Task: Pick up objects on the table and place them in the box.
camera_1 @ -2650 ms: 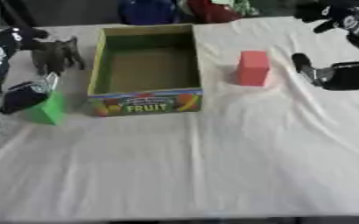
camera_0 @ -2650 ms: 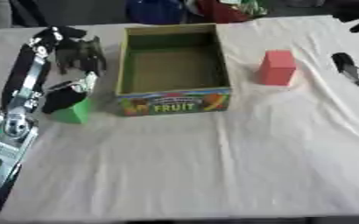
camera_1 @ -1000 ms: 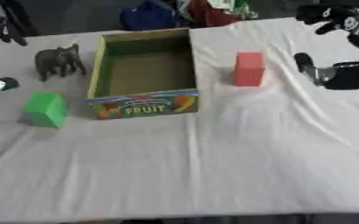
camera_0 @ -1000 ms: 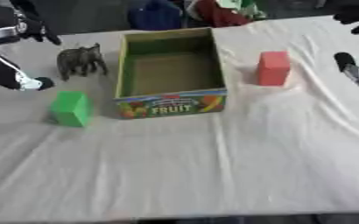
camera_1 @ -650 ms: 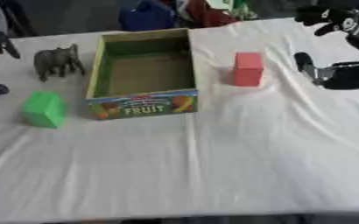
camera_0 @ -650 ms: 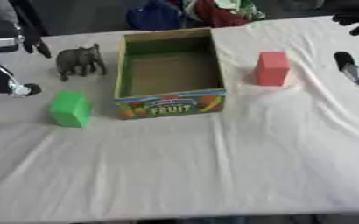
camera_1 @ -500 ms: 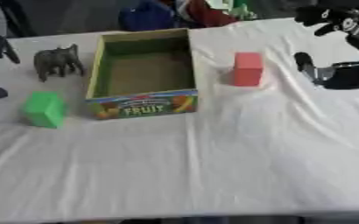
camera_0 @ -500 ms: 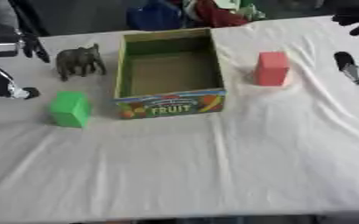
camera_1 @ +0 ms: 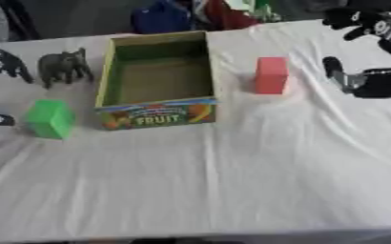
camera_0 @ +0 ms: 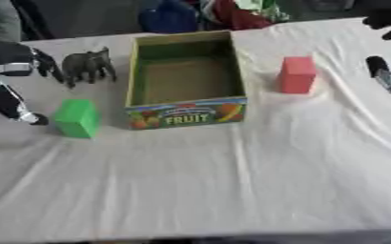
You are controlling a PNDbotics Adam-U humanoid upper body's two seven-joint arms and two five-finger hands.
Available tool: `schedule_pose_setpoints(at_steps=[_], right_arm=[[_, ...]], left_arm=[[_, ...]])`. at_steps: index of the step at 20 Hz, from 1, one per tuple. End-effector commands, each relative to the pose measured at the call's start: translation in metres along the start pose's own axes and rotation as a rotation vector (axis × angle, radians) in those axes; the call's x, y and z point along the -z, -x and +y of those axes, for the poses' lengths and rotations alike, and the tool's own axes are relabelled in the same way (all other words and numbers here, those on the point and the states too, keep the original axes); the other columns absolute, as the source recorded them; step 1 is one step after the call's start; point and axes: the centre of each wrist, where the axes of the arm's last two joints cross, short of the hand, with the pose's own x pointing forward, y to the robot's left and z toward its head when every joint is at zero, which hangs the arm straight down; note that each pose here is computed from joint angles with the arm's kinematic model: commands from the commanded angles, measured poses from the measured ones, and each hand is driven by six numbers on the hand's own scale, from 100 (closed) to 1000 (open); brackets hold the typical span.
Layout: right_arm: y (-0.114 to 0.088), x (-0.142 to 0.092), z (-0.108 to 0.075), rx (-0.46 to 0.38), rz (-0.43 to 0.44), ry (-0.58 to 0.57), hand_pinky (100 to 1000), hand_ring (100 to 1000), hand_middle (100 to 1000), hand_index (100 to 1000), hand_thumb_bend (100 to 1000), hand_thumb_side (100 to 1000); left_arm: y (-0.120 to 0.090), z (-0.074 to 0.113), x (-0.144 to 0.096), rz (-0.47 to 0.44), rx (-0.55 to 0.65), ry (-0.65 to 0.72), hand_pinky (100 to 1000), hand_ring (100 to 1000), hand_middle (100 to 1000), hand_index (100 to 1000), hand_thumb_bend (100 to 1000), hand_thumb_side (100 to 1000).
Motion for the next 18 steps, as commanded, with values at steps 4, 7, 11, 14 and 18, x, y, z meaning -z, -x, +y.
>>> schedule_pose_setpoints(at_steps=[4, 7, 11, 14, 18], right_arm=[[0.000, -0.002, -0.012, -0.030, 0.002, 0.004, 802, 893, 864, 996, 100, 305], [0.000, -0.001, -0.012, -0.028, 0.001, 0.005, 802, 893, 864, 997, 100, 305], [-0.001, -0.001, -0.011, -0.024, -0.003, 0.007, 802, 893, 864, 997, 100, 307], [0.000, 0.000, -0.010, -0.022, -0.003, 0.007, 802, 893, 864, 997, 100, 307], [0.000, 0.000, -0.010, -0.020, -0.004, 0.009, 802, 892, 863, 997, 100, 308]], left_arm=[[0.001, 0.007, -0.001, 0.026, 0.053, 0.010, 764, 794, 784, 830, 511, 267], [0.001, 0.003, 0.007, 0.028, 0.050, -0.002, 765, 794, 785, 832, 498, 266], [0.001, -0.006, 0.020, 0.042, 0.030, -0.016, 781, 813, 806, 844, 489, 272], [0.003, -0.013, 0.028, 0.054, 0.008, -0.014, 786, 816, 813, 848, 478, 272], [0.006, -0.020, 0.035, 0.072, -0.021, -0.028, 800, 831, 833, 863, 468, 274]])
